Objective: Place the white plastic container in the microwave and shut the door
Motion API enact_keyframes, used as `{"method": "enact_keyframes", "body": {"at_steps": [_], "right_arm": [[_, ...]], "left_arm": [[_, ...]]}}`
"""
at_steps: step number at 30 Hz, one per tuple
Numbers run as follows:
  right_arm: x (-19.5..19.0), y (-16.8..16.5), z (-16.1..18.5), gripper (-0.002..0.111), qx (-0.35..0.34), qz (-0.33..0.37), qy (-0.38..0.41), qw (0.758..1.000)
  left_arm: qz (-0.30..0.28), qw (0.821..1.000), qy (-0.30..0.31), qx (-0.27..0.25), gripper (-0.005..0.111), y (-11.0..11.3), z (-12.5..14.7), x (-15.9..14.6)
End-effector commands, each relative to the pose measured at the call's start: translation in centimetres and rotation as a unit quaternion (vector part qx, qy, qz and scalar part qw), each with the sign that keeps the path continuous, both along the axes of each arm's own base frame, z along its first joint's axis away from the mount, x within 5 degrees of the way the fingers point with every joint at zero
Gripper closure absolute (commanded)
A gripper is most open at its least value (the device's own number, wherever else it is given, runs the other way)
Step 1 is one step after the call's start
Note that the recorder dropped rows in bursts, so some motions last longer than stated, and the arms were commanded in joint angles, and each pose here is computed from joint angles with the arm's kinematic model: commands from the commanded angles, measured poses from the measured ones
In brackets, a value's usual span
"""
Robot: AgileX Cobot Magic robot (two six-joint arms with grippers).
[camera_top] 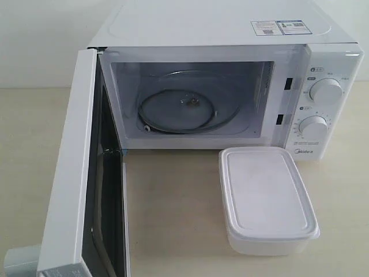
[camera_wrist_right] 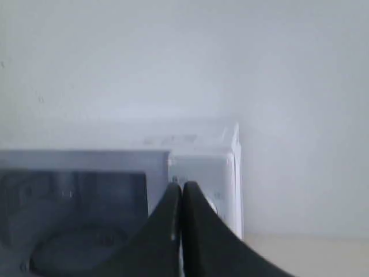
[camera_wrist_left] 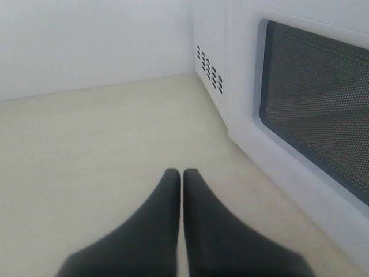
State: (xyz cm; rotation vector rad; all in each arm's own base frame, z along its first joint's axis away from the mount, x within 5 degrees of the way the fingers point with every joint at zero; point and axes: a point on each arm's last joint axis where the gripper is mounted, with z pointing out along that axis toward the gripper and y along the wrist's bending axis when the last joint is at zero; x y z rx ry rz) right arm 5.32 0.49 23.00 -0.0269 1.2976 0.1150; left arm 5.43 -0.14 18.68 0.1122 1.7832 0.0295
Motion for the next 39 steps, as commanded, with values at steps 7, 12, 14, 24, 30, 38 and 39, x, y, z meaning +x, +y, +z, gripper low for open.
{"method": "enact_keyframes", "body": {"at_steps": [7,12,14,24,30,38,39], "right_arm": [[-4.3,-0.2,5.4,0.108,0.058,0.034,-0.376,0.924],[-4.9,-1.1,8.7,0.108,0.123,0.020,-0.358,0.925],[-4.9,-1.4,10.5,0.108,0.146,0.014,-0.304,0.941],[1.4,0.7,14.7,0.108,0.010,0.034,0.096,0.995],[6.6,1.7,13.4,0.108,0.046,0.059,0.309,0.948],[11.5,1.9,9.1,0.108,0.006,0.046,0.467,0.883],[11.8,2.0,8.4,0.108,-0.008,0.050,0.488,0.871]], "left_arm": [[0.003,1.000,0.001,0.003,0.103,0.0,-0.1,0.0],[0.003,1.000,0.001,0.003,0.103,0.0,-0.1,0.0],[0.003,1.000,0.001,0.003,0.103,0.0,-0.1,0.0],[0.003,1.000,0.001,0.003,0.103,0.0,-0.1,0.0],[0.003,1.000,0.001,0.003,0.103,0.0,-0.1,0.0],[0.003,1.000,0.001,0.003,0.103,0.0,-0.1,0.0],[0.003,1.000,0.001,0.003,0.103,0.0,-0.1,0.0]]}}
